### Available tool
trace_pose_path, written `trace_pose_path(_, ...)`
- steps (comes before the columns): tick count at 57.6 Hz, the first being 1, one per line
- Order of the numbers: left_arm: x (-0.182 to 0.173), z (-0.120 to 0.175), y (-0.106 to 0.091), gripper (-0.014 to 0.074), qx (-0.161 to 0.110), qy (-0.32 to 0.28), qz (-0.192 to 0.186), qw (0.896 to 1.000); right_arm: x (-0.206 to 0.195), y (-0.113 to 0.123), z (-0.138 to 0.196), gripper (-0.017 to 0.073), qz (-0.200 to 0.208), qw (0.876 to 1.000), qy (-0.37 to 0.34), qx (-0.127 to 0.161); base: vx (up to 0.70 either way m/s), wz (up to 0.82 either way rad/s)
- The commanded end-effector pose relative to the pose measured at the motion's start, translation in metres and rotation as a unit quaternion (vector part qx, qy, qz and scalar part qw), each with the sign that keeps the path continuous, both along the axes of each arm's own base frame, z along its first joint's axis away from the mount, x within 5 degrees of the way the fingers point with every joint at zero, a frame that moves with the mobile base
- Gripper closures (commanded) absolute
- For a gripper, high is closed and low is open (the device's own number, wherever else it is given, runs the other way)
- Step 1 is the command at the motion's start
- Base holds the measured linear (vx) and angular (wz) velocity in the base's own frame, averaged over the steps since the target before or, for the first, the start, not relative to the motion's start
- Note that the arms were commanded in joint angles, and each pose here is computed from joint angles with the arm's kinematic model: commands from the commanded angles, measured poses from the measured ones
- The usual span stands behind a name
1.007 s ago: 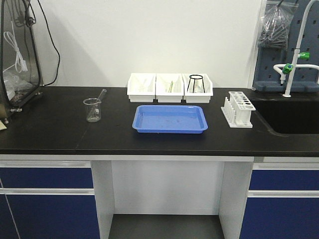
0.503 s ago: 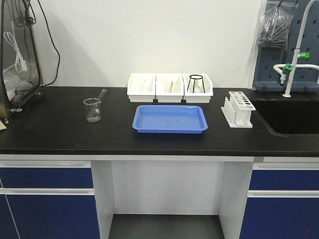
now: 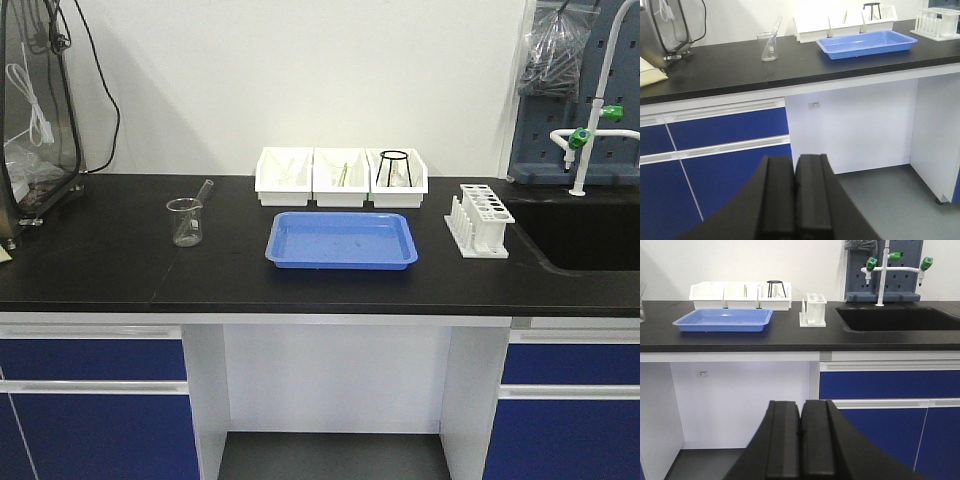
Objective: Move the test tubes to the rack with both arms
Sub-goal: 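Drive the base forward toward the white bins and beaker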
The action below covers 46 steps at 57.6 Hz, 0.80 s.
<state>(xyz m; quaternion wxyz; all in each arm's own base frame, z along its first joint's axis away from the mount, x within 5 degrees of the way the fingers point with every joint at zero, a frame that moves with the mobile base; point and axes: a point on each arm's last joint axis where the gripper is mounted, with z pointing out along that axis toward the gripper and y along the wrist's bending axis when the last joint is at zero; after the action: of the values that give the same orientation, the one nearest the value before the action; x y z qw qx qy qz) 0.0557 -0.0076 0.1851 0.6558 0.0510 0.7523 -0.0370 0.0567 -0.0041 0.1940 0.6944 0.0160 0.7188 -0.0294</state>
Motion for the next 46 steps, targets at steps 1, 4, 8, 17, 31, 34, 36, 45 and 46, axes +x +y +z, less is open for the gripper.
trace_pose_path(1, 0.001, -0.0018, 0.0007, 0.0614, -0.008, -0.029, 0.005, 1.0, -0.0001, 0.001, 0.0042, 0.0567, 0.006, 0.999, -0.037, -0.013, 0.06, 0.01)
trace_pose_path(4, 0.001, -0.0018, 0.0007, 0.0614, -0.008, -0.029, 0.005, 1.0, -0.0001, 0.001, 0.0042, 0.0567, 0.006, 0.999, -0.037, -0.013, 0.08, 0.01)
trace_pose_path(8, 0.001, -0.0018, 0.0007, 0.0614, -0.008, -0.029, 0.005, 1.0, -0.0001, 0.001, 0.0042, 0.0567, 0.006, 0.999, -0.037, -0.013, 0.12, 0.0)
trace_pose_path(17, 0.001, -0.0018, 0.0007, 0.0614, -0.008, -0.029, 0.005, 1.0, -0.0001, 0.001, 0.0042, 0.0567, 0.006, 0.999, -0.037, -0.013, 0.19, -0.02)
trace_pose_path(31, 0.001, -0.0018, 0.0007, 0.0614, -0.008, -0.029, 0.005, 1.0, -0.0001, 0.001, 0.0042, 0.0567, 0.006, 0.999, -0.037, -0.013, 0.32, 0.06)
trace_pose_path(34, 0.001, -0.0018, 0.0007, 0.0614, -0.008, -0.029, 0.005, 1.0, -0.0001, 0.001, 0.0042, 0.0567, 0.006, 0.999, -0.037, -0.013, 0.37, 0.06)
trace_pose_path(36, 0.001, -0.0018, 0.0007, 0.0614, -0.008, -0.029, 0.005, 1.0, -0.0001, 0.001, 0.0042, 0.0567, 0.006, 0.999, -0.037, -0.013, 0.4, 0.01)
trace_pose_path(45, 0.001, -0.0018, 0.0007, 0.0614, -0.008, -0.029, 0.005, 1.0, -0.0001, 0.001, 0.0042, 0.0567, 0.006, 0.999, -0.037, -0.013, 0.43, -0.09)
trace_pose_path(46, 0.001, -0.0018, 0.0007, 0.0614, -0.008, -0.029, 0.005, 1.0, -0.0001, 0.001, 0.0042, 0.0567, 0.006, 0.999, -0.037, -0.013, 0.45, -0.13)
